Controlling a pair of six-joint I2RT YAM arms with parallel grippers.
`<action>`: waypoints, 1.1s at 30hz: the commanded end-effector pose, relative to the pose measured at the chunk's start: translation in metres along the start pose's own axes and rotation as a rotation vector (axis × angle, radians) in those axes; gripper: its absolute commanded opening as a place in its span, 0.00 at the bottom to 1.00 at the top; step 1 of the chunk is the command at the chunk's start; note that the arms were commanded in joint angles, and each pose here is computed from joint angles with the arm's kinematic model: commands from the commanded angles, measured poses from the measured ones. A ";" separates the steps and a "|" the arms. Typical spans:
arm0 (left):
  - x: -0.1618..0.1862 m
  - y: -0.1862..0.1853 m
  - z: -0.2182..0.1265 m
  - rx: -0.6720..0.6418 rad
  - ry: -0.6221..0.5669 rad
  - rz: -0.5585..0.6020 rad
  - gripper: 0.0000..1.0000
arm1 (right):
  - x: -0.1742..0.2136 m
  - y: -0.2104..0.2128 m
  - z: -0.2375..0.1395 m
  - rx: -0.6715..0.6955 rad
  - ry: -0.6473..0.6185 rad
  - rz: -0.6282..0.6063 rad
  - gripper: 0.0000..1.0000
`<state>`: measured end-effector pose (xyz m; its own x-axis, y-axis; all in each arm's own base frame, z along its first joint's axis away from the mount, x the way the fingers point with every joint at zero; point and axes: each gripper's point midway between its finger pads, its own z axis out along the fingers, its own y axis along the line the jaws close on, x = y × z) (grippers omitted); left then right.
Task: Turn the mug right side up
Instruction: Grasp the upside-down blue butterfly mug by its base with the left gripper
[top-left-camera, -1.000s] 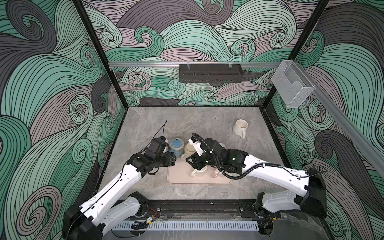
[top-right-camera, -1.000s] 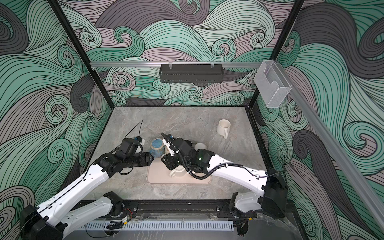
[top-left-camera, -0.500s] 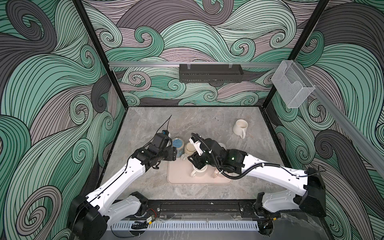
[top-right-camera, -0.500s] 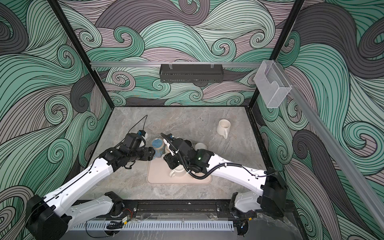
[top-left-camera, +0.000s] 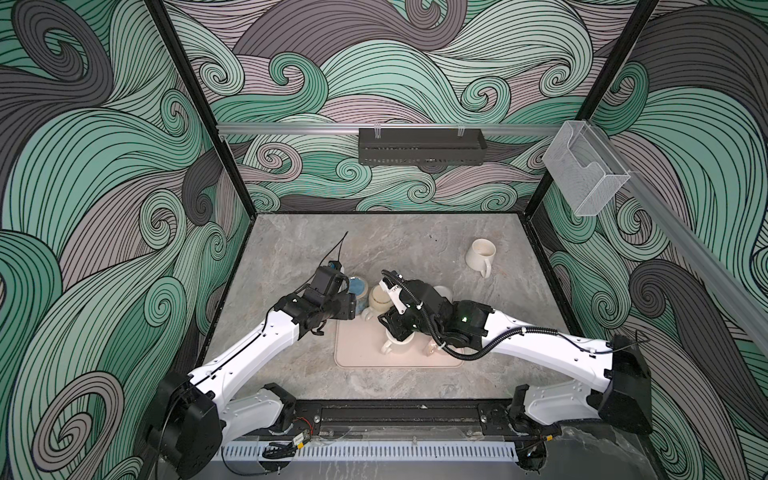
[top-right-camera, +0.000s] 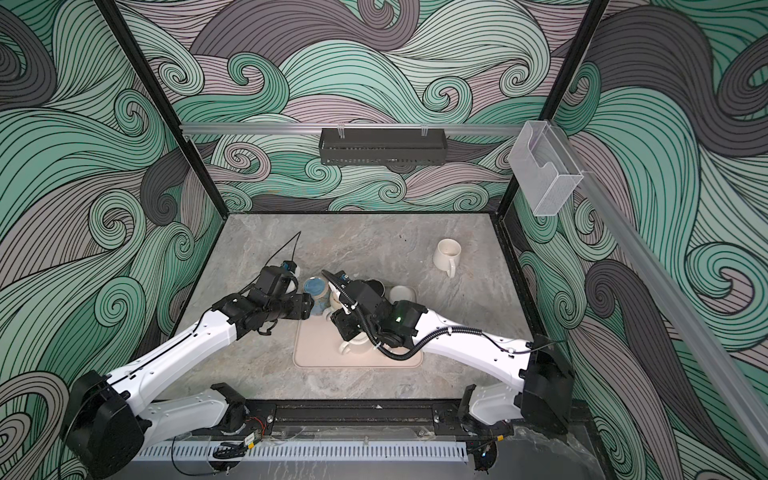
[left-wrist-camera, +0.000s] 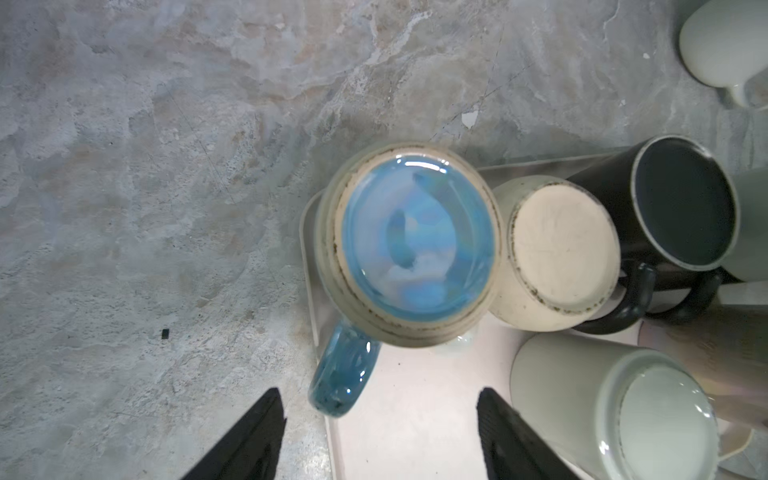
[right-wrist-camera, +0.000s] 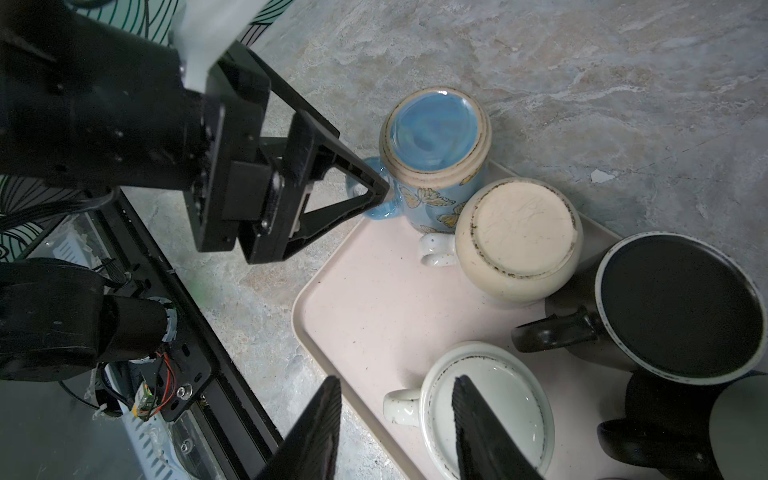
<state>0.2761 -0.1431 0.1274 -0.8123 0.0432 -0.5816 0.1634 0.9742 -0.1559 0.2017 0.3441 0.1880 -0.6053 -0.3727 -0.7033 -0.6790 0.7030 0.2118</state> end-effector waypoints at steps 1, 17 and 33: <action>-0.002 -0.004 0.008 0.006 -0.008 -0.013 0.72 | -0.001 -0.004 0.000 0.018 -0.024 0.005 0.45; 0.010 -0.007 0.015 0.026 0.036 -0.011 0.54 | 0.006 -0.005 0.008 0.018 -0.012 0.028 0.44; 0.007 -0.009 0.025 -0.003 0.068 0.039 0.53 | 0.007 -0.008 0.015 0.031 0.001 0.030 0.44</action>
<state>0.2729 -0.1532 0.0960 -0.8555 0.0705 -0.5129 0.1739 0.9723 -0.1564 0.2040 0.3454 0.1711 -0.6199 -0.3692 -0.6924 -0.6648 0.7159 0.2135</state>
